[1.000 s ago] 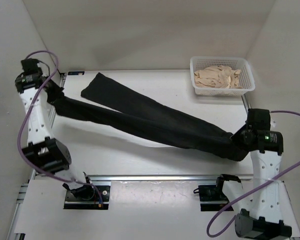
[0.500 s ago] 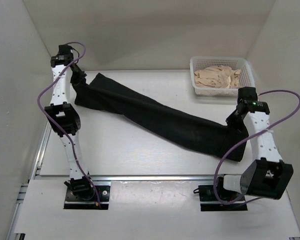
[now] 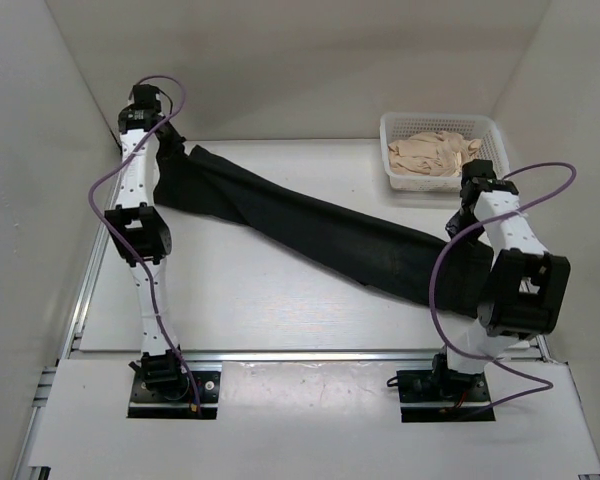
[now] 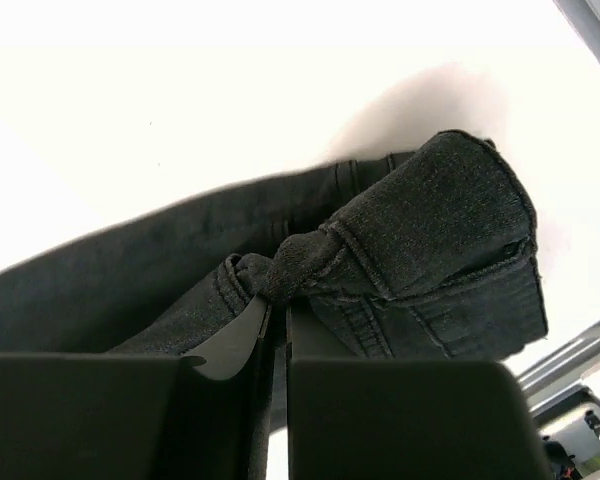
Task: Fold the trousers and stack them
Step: Fold the trousers
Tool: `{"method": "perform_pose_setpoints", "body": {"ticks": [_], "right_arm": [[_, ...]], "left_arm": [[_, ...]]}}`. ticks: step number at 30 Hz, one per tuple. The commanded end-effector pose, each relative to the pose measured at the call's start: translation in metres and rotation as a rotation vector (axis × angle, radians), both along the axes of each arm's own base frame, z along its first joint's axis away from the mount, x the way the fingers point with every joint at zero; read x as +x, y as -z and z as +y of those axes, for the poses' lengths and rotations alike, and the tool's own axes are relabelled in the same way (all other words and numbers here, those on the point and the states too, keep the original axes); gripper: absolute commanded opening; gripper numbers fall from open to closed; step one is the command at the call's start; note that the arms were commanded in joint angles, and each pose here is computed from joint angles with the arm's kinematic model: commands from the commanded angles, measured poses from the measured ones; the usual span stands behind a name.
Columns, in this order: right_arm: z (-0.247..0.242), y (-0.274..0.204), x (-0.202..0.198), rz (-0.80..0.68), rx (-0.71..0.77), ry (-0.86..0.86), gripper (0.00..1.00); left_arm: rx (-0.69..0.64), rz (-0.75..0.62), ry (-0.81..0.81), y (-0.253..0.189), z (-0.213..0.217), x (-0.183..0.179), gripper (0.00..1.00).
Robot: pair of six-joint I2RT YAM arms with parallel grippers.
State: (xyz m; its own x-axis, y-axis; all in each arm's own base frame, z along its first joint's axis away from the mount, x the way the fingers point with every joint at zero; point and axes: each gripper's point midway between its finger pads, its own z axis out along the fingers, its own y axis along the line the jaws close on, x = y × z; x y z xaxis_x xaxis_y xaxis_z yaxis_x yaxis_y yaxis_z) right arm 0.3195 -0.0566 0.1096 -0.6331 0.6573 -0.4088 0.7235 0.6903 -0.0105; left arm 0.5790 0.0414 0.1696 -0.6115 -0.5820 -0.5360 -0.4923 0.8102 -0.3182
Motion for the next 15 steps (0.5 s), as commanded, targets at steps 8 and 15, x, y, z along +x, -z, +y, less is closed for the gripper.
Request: {"method": "perform_pose_setpoints", "body": {"ticks": [8,15], "right_arm": [[-0.035,-0.014,0.04,-0.06,-0.117,0.056,0.92],[-0.007,-0.012,-0.009,-0.052,-0.004,-0.01,0.87]], "left_arm": [[-0.023,-0.302,0.001,-0.041,-0.008,0.068,0.79],[0.135,-0.308,-0.009,-0.11,0.025,0.007,0.7]]}}
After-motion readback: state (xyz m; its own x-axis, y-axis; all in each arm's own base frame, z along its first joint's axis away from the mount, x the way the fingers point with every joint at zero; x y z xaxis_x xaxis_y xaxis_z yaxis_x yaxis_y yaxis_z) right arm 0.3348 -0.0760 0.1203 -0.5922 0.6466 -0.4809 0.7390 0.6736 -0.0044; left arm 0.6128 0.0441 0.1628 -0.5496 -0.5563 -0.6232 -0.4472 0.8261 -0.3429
